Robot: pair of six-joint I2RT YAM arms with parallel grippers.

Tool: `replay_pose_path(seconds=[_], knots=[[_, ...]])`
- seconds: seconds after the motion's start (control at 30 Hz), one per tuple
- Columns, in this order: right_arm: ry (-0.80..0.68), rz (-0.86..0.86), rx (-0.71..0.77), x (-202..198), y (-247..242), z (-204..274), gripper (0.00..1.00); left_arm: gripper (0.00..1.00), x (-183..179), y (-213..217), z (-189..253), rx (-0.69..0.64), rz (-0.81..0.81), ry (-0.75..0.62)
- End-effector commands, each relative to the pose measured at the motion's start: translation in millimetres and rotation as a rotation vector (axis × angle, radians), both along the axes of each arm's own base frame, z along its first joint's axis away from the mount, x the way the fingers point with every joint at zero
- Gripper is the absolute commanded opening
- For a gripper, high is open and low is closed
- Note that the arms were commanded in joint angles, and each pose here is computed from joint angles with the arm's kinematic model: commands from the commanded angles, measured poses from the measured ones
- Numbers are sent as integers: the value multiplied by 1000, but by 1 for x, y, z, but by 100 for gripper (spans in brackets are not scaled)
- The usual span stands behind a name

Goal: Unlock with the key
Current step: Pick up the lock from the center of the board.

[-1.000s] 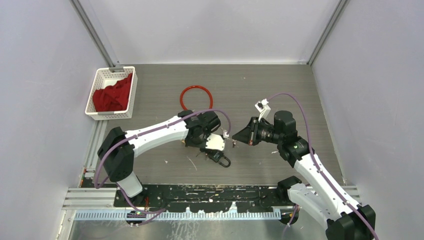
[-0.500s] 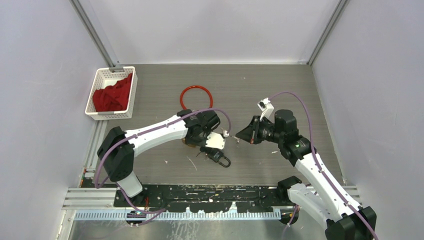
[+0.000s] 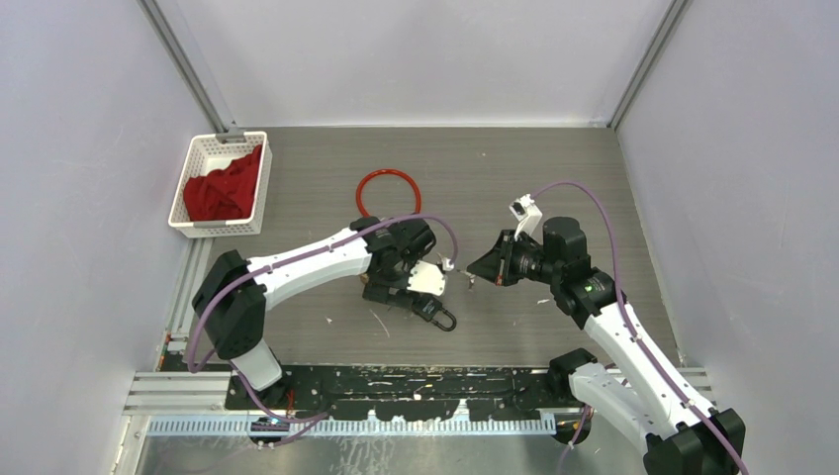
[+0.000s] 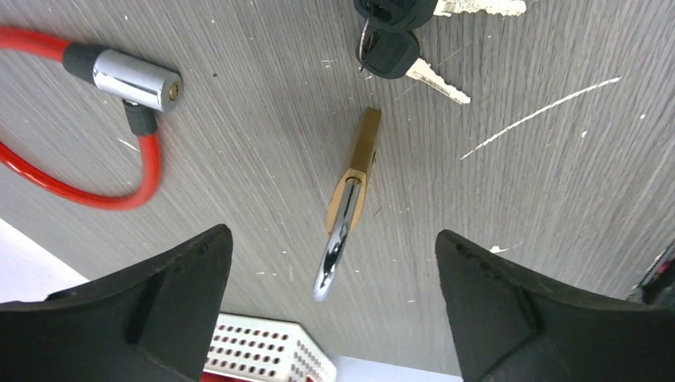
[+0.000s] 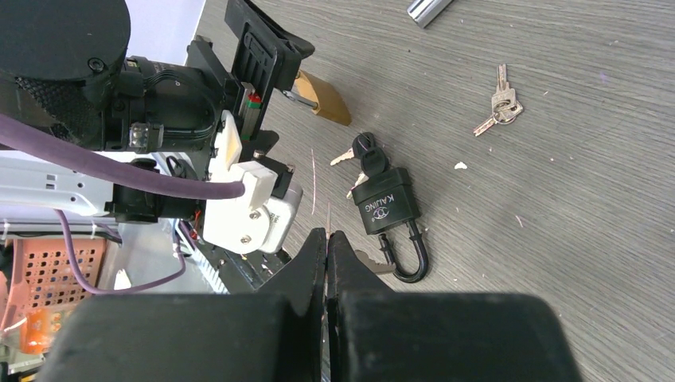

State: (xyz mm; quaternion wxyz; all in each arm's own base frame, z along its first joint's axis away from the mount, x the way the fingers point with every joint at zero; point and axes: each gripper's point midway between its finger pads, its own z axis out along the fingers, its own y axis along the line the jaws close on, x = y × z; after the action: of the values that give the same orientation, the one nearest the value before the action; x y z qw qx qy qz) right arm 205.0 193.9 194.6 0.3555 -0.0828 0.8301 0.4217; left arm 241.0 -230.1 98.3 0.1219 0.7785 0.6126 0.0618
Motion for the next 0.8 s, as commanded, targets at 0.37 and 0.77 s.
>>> replay_pose_path(seconds=[0.37,0.77], knots=[[-106,-13,17,8,-1,34,1,92,8,-1,-33,23,-90,36],[-120,-29,-5,5,-8,35,1,59,17,0,-54,79,-93,74]])
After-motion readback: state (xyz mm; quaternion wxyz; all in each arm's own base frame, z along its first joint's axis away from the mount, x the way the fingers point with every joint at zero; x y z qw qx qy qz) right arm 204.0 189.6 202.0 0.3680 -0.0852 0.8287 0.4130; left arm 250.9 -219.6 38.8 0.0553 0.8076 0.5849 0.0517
